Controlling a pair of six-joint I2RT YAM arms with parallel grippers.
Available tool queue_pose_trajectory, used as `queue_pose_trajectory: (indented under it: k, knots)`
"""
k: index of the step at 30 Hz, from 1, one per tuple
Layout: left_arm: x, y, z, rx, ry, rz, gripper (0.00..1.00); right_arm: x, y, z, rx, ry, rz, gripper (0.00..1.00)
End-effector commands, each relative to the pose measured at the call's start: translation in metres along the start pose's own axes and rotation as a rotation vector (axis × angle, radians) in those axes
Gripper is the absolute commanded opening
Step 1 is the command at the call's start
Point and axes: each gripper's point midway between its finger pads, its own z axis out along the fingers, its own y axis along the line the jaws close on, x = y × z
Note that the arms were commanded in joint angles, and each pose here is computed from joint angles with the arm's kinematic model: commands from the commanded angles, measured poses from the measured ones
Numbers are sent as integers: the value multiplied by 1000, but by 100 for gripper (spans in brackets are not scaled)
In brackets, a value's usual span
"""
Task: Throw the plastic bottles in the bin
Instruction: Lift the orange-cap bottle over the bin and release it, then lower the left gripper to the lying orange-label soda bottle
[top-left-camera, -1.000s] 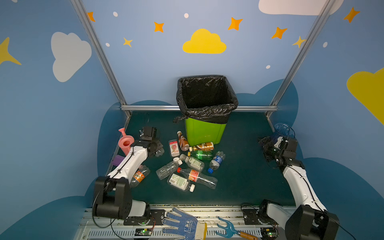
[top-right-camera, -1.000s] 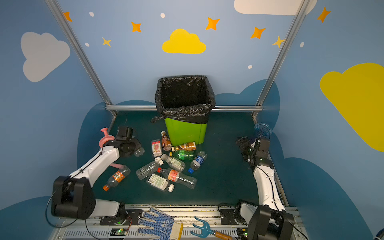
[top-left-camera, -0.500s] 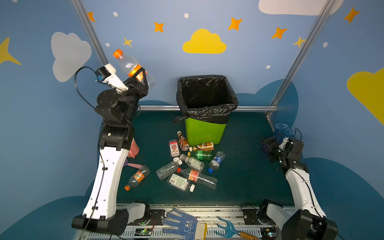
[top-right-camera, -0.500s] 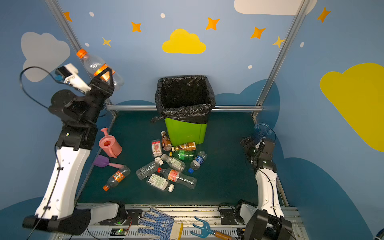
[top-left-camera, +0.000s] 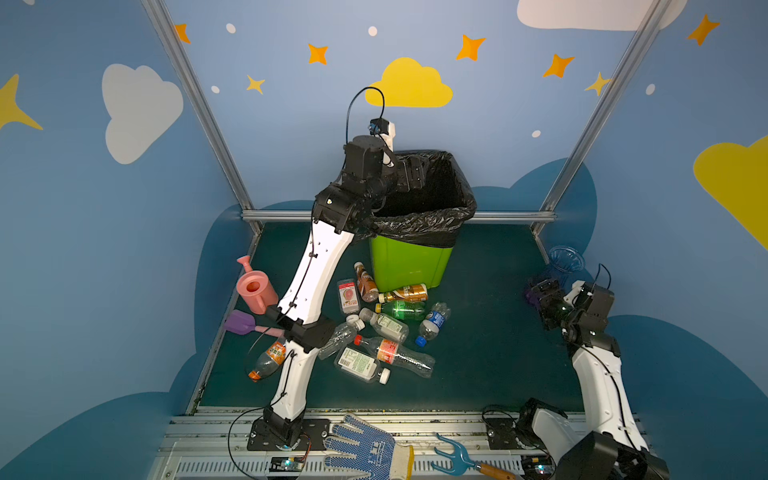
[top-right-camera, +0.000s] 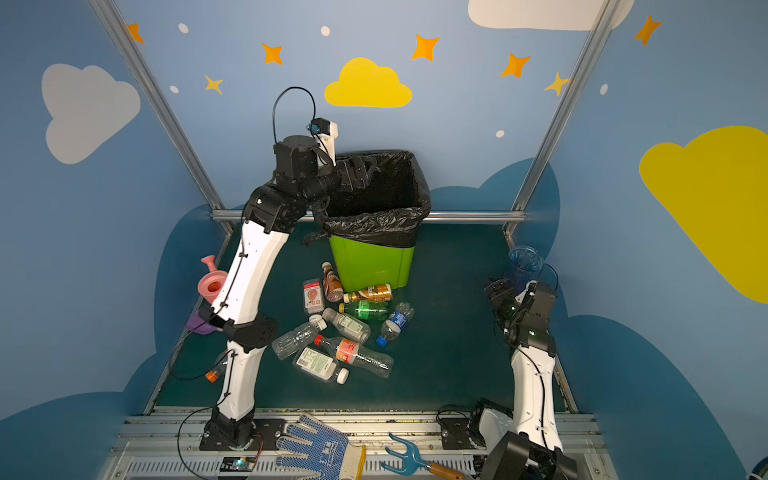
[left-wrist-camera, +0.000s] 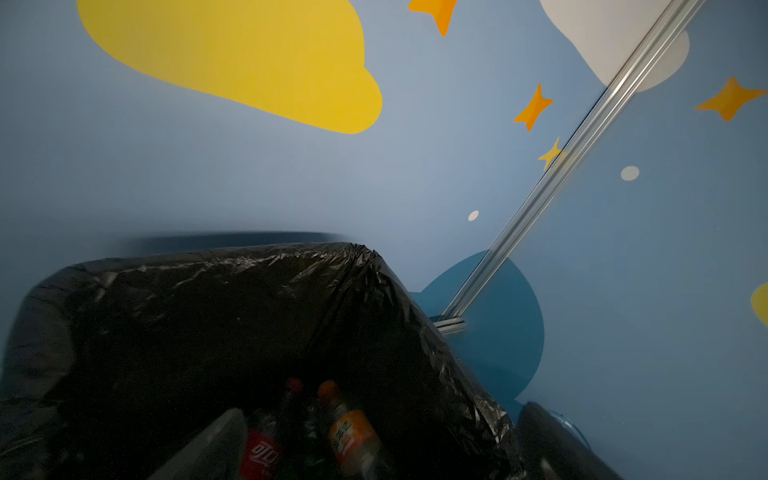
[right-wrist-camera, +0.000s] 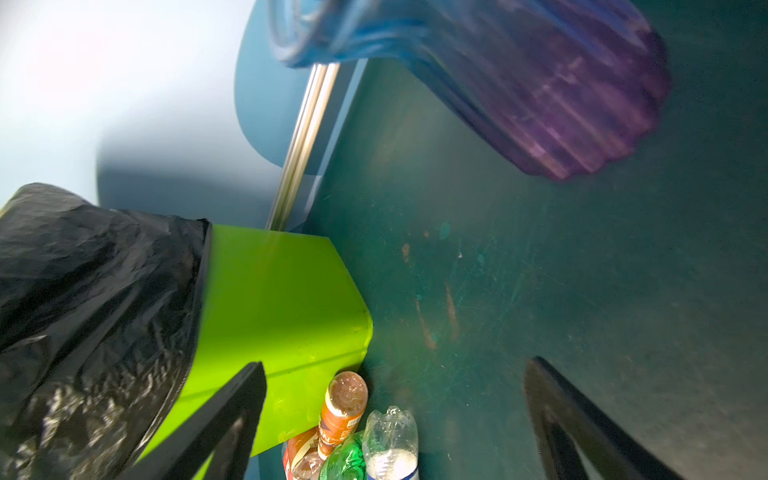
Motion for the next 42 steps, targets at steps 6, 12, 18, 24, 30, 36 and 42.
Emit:
queue_pose_trajectory:
  k: [6, 12, 18, 24, 30, 36, 42]
  knots:
    - [-9, 55, -119, -220, -341, -19, 100, 20, -16, 16, -11, 96, 52, 95]
    - [96, 197, -229, -734, -263, -377, 100, 17, -20, 25, 1, 98, 51, 95]
    - [195, 255, -347, -1051, -401, -723, 100, 21, -20, 42, -19, 157, 68, 95]
    - [267, 273, -362, -1172, -388, -939, 100, 23, -16, 53, -30, 212, 90, 95]
    - [310, 288, -343, -1227, -332, -1031, 100, 22, -18, 46, 0, 194, 51, 95]
    - [324, 307, -328, -1306, -103, -874, 100, 23, -20, 43, 9, 184, 48, 95]
    - [321, 313, -303, -1217, 148, -658, 100, 26, -22, 46, 10, 199, 67, 95]
